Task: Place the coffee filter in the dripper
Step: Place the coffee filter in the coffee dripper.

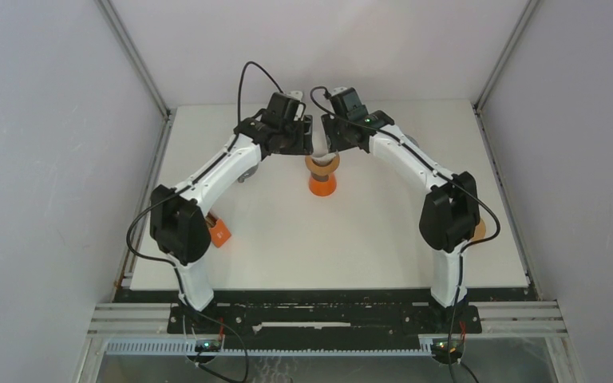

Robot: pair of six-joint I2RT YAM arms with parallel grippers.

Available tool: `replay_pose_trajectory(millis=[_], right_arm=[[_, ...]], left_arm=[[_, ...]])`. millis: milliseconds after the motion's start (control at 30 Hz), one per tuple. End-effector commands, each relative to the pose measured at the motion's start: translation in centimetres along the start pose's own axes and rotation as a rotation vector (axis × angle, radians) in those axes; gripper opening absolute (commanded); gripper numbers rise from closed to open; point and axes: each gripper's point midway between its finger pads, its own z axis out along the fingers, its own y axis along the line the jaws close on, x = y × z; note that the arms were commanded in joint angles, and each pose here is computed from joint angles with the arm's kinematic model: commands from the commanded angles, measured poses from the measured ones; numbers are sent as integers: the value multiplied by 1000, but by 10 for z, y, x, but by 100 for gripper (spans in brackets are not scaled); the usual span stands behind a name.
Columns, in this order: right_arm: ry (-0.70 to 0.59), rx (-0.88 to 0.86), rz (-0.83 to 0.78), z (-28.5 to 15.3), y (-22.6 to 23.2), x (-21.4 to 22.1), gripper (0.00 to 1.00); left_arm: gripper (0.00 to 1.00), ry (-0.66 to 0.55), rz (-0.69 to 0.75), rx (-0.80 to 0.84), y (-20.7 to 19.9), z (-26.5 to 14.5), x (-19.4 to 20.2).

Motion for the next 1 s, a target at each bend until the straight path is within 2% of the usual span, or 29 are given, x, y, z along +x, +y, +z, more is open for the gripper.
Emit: replay_pose_trajectory(millis=[0,433,733,967], right_arm=[[-27,-13,-8,-3,1,-14,49],[-5,-24,0,-2,1,-9,52],[-76,-129,8,-35,10,-29,65],[-120,-225,-19,-46,18,-38,69]], left_arm=[[62,-19,9,30,-6,-2,-13],[61,60,19,12,1,10,13],[61,62,25,16,1,8,14],[61,51,27,14,1,6,10]])
